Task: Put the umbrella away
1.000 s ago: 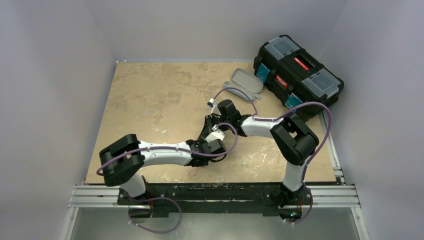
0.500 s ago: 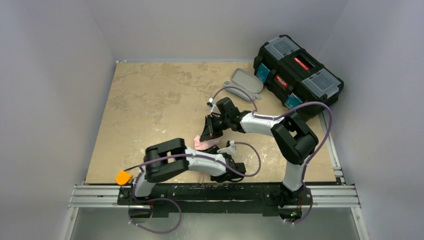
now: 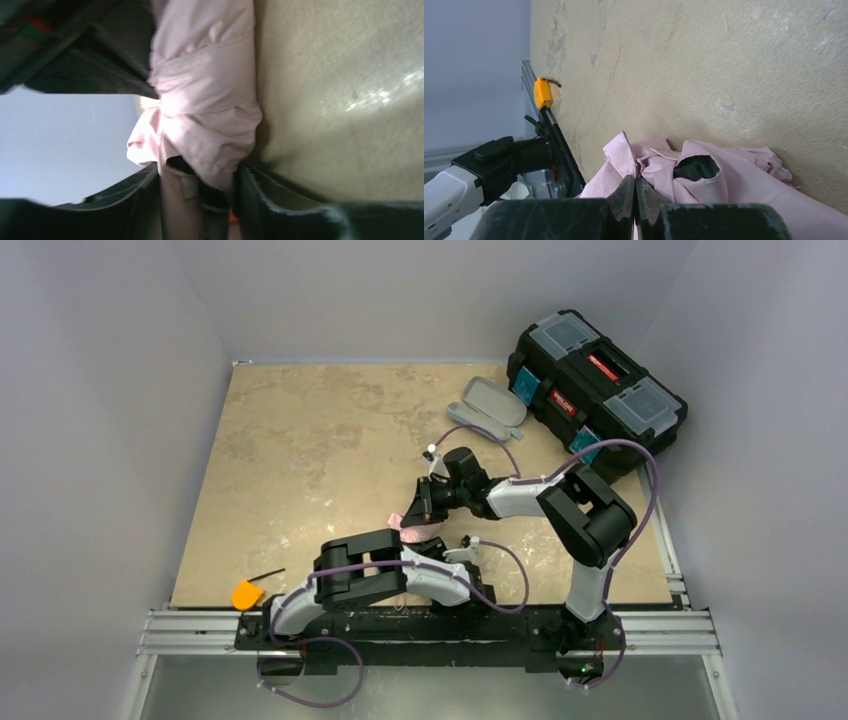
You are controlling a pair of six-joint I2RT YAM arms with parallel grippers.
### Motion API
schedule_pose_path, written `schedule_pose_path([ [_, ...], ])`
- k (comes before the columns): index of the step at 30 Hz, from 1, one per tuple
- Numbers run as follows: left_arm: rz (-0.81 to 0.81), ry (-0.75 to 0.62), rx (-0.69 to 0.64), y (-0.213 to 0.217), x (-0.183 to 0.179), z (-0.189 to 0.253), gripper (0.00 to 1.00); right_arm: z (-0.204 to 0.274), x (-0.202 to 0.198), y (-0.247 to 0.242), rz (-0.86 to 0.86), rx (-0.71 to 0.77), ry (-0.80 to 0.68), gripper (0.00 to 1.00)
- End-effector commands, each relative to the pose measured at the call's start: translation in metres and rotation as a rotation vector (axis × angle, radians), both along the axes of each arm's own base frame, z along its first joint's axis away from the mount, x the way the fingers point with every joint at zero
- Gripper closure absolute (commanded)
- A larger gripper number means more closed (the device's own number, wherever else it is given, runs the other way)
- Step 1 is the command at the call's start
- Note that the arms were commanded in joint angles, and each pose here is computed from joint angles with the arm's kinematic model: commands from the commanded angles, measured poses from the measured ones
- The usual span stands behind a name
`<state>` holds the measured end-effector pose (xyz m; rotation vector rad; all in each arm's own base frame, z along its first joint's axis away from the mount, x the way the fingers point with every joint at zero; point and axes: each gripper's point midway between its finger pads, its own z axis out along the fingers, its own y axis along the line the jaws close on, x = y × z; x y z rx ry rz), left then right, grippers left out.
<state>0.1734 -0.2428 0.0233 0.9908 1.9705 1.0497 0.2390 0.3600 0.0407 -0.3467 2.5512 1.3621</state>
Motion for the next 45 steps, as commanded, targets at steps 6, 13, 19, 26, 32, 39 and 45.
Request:
schedule_pose_path([
  [6, 0.002, 0.157, -0.341, -0.022, -0.025, 0.044, 0.22, -0.089, -0.022, -0.055, -0.077, -0.3, 0.065, 1.0],
  [13, 0.06, 0.266, -0.663, -0.023, -0.004, 0.071, 0.13, -0.087, -0.025, -0.053, -0.068, -0.273, 0.065, 1.0],
  [19, 0.104, 0.388, -0.954, -0.018, 0.015, 0.06, 0.06, -0.08, -0.024, -0.052, -0.064, -0.259, 0.052, 1.0],
  [26, 0.116, 0.494, -1.156, -0.025, 0.019, 0.036, 0.0, -0.074, -0.021, -0.048, -0.063, -0.247, 0.045, 1.0],
  [32, 0.165, 0.533, -1.159, -0.02, 0.023, -0.006, 0.05, -0.07, -0.02, -0.047, -0.059, -0.242, 0.039, 1.0],
  [39, 0.156, 0.499, -1.101, -0.012, 0.03, -0.02, 0.68, -0.054, -0.015, -0.04, -0.052, -0.219, 0.024, 1.0],
  [45, 0.135, 0.426, -0.998, 0.005, 0.026, -0.007, 1.0, -0.017, 0.006, -0.025, -0.056, -0.161, -0.021, 1.0],
])
